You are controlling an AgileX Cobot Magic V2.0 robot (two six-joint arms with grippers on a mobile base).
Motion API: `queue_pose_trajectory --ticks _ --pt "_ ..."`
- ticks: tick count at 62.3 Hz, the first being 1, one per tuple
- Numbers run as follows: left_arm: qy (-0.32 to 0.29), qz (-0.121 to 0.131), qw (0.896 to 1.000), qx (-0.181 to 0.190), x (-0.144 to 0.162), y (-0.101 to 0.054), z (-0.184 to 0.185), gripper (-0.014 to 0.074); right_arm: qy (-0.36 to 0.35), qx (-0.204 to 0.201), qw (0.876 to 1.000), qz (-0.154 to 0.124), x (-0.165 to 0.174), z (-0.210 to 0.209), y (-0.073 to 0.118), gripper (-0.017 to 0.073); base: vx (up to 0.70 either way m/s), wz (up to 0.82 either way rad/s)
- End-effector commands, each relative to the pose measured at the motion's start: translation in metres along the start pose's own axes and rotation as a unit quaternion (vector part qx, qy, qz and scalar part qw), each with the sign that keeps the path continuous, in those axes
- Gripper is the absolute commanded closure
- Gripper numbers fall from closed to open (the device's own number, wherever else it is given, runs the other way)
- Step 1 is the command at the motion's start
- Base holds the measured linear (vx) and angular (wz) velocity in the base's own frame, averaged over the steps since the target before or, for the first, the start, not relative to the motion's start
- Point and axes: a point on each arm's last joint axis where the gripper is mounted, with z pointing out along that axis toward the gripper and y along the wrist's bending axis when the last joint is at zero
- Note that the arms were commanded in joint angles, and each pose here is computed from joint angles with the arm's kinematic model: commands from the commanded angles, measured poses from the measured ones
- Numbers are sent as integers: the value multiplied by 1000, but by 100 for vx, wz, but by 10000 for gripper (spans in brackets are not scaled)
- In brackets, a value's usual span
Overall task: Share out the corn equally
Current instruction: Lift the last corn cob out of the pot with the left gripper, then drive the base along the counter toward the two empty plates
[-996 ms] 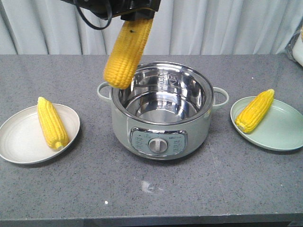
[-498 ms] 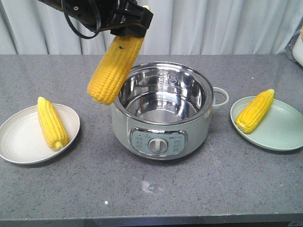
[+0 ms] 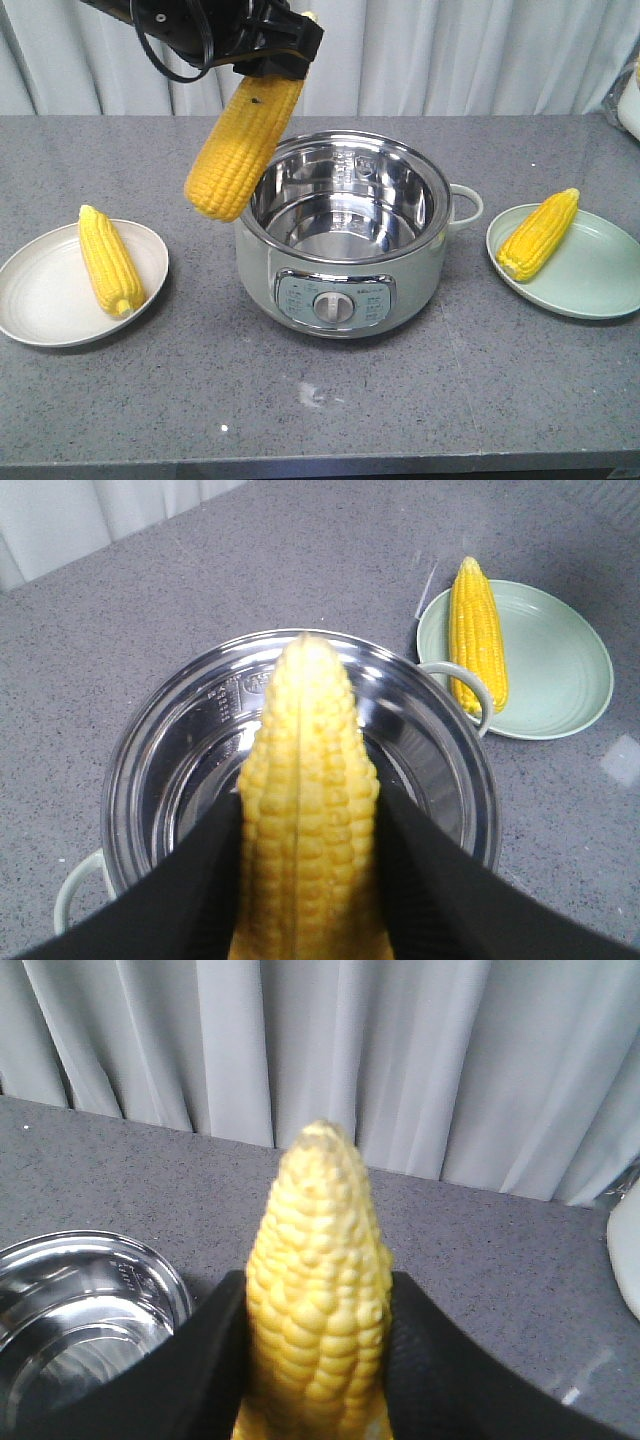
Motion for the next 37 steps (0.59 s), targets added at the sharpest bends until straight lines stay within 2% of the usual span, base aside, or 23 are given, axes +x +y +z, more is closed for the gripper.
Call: queue_pose_trajectory --ticks 1,37 --pt "-70 6 998 7 -14 -8 -34 600 -28 0 1000 -9 -5 -21 8 564 0 0" --pt "-70 6 998 7 -14 -8 -34 600 -28 0 1000 -9 -5 -21 8 564 -1 -4"
